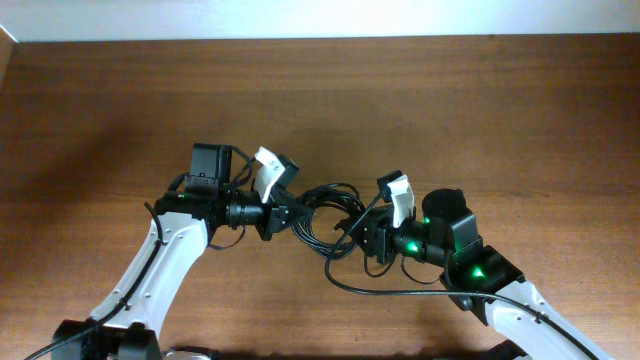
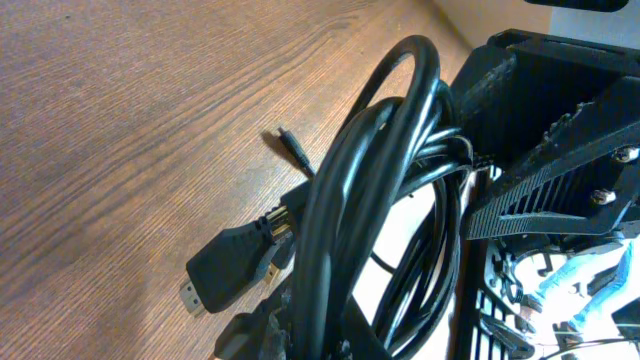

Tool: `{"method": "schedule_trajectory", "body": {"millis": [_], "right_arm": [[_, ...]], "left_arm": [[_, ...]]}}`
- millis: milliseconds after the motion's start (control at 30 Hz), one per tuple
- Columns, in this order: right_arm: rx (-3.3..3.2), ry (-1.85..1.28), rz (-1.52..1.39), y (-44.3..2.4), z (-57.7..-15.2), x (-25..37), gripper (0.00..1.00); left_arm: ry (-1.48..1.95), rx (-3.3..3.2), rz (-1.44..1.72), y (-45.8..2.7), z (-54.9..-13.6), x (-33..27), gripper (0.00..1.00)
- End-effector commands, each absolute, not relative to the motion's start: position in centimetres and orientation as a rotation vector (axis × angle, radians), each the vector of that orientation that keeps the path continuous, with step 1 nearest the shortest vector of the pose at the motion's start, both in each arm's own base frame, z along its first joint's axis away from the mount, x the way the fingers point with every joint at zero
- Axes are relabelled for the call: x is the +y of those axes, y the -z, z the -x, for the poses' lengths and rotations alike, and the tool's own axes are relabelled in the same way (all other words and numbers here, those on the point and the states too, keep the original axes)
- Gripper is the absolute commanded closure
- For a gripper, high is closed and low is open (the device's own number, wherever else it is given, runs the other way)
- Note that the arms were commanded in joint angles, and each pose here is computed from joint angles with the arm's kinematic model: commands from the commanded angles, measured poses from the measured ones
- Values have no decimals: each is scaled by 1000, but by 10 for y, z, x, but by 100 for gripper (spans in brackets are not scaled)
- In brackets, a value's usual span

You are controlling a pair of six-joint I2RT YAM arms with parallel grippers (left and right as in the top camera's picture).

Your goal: Untangle cables

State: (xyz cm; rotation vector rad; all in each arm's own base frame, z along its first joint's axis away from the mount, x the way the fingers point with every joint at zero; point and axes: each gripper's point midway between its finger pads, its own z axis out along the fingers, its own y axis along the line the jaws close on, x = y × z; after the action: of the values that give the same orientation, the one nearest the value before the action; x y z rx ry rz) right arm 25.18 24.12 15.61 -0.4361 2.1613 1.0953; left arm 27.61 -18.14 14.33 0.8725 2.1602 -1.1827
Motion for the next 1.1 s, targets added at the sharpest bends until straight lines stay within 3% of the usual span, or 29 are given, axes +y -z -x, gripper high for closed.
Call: {"method": "schedule_trajectory", "body": {"millis": [0,133,300,333,367,400,500,600,867,1067], "right_arm": [[2148,-1108,444,-161,-252,243,62],[2161,-1107,442,-159,-251,243,67],[2165,-1107,442,-158,-251,243,74],[2169,-1106,441,-158,-251,243,77],[2171,-1105,441,-157,-250,242,89],[2171,-1105,441,-157,-250,242,92],[2173,-1105,440,-157,-250,242,67],[2166,-1130,457,-159,-247,245,60],[2330,-1171,460,-125,-232,245,59],[2396,-1080,413,-103,-241,238,60]], "left_arm": [[1127,2153,-898,-143,-281,-180,100],[942,2394,-607,-120,-305,-156,100],[937,2400,-585,-120,-307,-155,100],[936,2400,-585,-120,-307,-155,100],[937,2400,-586,-120,-307,-155,100],[938,2400,-586,-120,-307,-156,100],[953,2399,-588,-121,-305,-157,100],[952,2399,-588,-121,-305,-157,100],[1331,2185,-689,-162,-284,-189,100],[1303,2226,-635,-157,-288,-178,100]]}}
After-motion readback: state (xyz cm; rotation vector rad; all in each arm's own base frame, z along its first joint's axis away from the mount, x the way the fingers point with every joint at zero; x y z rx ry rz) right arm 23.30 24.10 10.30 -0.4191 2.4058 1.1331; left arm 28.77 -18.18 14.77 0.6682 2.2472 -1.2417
